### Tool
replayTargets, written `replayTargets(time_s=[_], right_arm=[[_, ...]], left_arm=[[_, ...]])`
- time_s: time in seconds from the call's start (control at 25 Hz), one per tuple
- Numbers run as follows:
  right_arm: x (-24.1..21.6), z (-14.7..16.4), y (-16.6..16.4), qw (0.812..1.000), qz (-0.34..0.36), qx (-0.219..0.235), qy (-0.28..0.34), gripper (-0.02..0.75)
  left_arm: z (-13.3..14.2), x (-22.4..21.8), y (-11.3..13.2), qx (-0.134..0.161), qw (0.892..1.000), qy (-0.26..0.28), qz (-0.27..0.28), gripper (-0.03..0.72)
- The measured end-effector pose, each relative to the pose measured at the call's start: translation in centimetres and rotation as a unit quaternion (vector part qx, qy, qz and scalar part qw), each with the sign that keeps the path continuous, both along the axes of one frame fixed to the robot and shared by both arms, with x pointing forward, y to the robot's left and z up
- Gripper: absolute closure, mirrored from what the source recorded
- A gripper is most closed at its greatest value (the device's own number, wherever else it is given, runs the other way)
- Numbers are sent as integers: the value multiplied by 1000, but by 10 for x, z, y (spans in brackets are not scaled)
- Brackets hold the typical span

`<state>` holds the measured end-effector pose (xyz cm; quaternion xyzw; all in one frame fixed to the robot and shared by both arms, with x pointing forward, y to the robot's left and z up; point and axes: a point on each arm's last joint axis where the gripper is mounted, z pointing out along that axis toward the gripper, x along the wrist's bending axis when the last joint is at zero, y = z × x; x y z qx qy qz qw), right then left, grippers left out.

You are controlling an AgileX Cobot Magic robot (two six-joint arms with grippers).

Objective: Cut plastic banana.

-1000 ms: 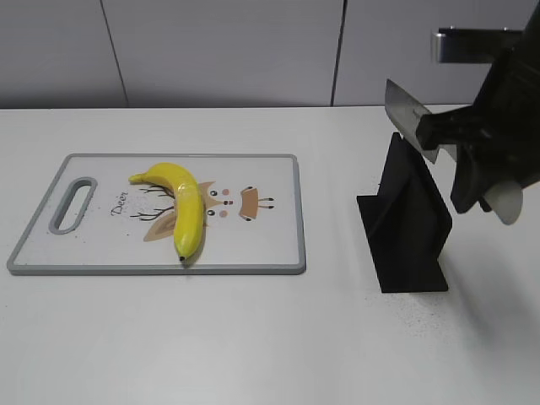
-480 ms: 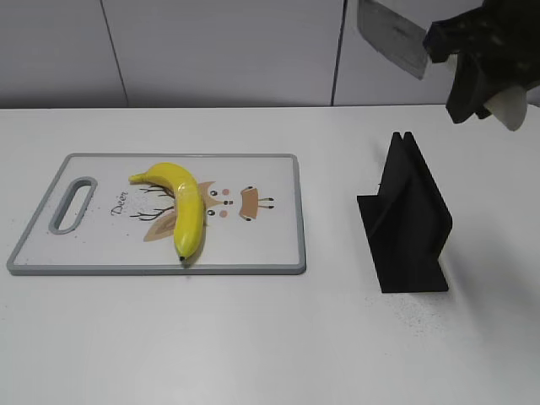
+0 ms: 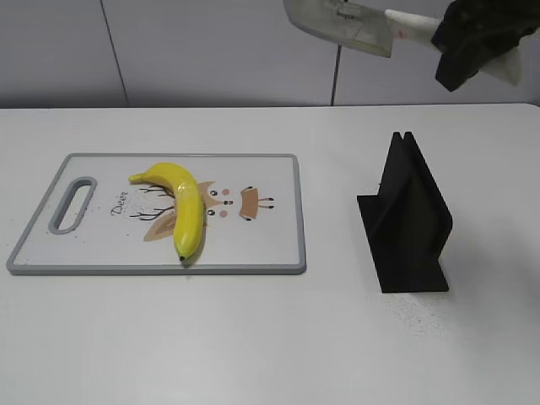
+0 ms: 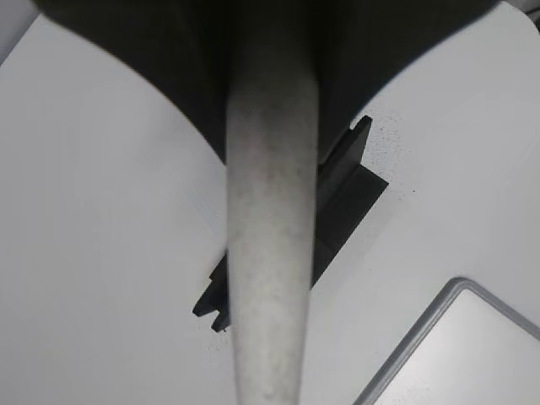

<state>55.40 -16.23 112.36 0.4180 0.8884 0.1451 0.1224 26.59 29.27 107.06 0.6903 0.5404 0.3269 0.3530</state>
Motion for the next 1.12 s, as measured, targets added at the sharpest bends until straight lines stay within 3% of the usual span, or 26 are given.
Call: replayTargets(time_s=[0.2, 0.4, 0.68, 0.76, 0.92, 1.12], right_arm=[[18, -5, 12, 997, 75, -7, -6, 576], [33, -14, 22, 990, 137, -8, -7, 576], [44, -29, 35, 965, 262, -11, -11, 576], [48, -33, 38, 959, 281, -12, -12, 576], [57, -40, 46, 944, 329, -5, -19, 576], [69, -46, 57, 930, 366, 15, -31, 576]], left_arm=[[22, 36, -4, 26, 999, 8, -23, 99], [45, 78, -12, 54, 995, 8, -80, 99], [72, 148, -22, 113, 978, 56, -164, 99], [80, 166, -27, 129, 968, 66, -207, 99], [92, 203, -40, 146, 936, 81, -309, 99], [91, 246, -50, 192, 880, 79, -426, 99]])
